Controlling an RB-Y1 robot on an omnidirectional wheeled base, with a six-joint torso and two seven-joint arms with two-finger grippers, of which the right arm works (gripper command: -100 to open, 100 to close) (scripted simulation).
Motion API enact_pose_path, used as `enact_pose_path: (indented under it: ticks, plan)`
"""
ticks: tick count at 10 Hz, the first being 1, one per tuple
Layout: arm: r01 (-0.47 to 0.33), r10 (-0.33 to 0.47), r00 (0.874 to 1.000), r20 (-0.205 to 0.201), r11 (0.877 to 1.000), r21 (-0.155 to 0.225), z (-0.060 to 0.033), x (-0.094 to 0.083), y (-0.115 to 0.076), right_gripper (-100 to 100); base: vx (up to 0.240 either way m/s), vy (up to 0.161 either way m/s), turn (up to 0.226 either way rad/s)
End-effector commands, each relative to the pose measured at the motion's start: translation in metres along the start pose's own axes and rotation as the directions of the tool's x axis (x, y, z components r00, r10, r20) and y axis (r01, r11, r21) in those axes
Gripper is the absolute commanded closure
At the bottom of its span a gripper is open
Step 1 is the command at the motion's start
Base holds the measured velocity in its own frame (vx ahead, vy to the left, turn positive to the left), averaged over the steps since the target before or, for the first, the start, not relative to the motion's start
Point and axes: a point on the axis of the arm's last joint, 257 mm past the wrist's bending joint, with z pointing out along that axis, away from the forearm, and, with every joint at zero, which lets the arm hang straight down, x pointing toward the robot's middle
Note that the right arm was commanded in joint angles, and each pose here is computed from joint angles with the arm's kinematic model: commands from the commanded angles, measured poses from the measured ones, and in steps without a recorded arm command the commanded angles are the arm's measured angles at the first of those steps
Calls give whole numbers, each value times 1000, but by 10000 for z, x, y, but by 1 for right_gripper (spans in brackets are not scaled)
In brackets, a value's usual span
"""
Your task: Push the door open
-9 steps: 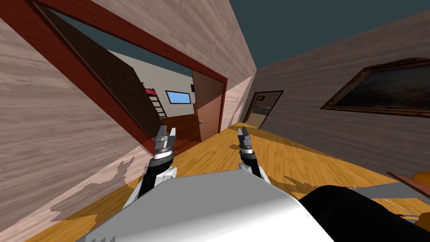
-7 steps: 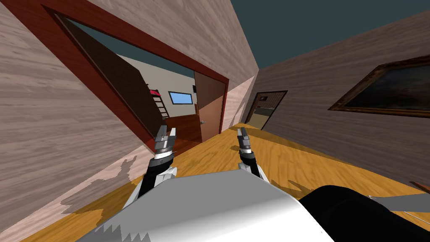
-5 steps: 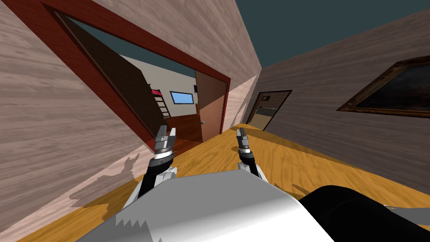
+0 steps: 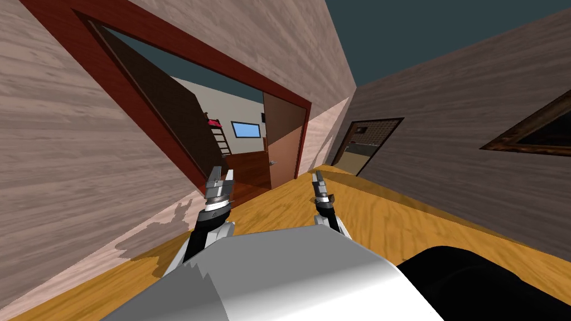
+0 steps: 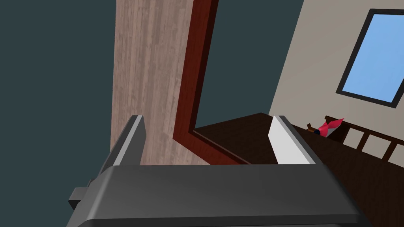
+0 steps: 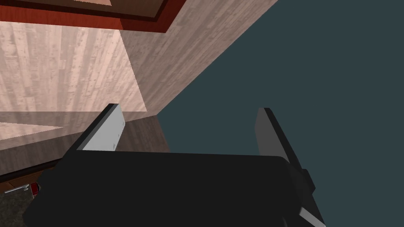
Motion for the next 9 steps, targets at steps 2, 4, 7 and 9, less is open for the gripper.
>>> enact_pose_path:
  ticks: [2,4,7,9]
  plan:
    - [-17,17,1000,-5,999,32,-46,18,-209,-100,94,-1,131]
    - [-31,31,999,-8,998,60,-83,41,-383,-100,91,-9,125]
    - [-51,52,999,-10,993,104,-147,74,-655,-100,100,-9,146]
    - [-58,60,998,-10,991,120,-172,85,-754,-100,56,5,67]
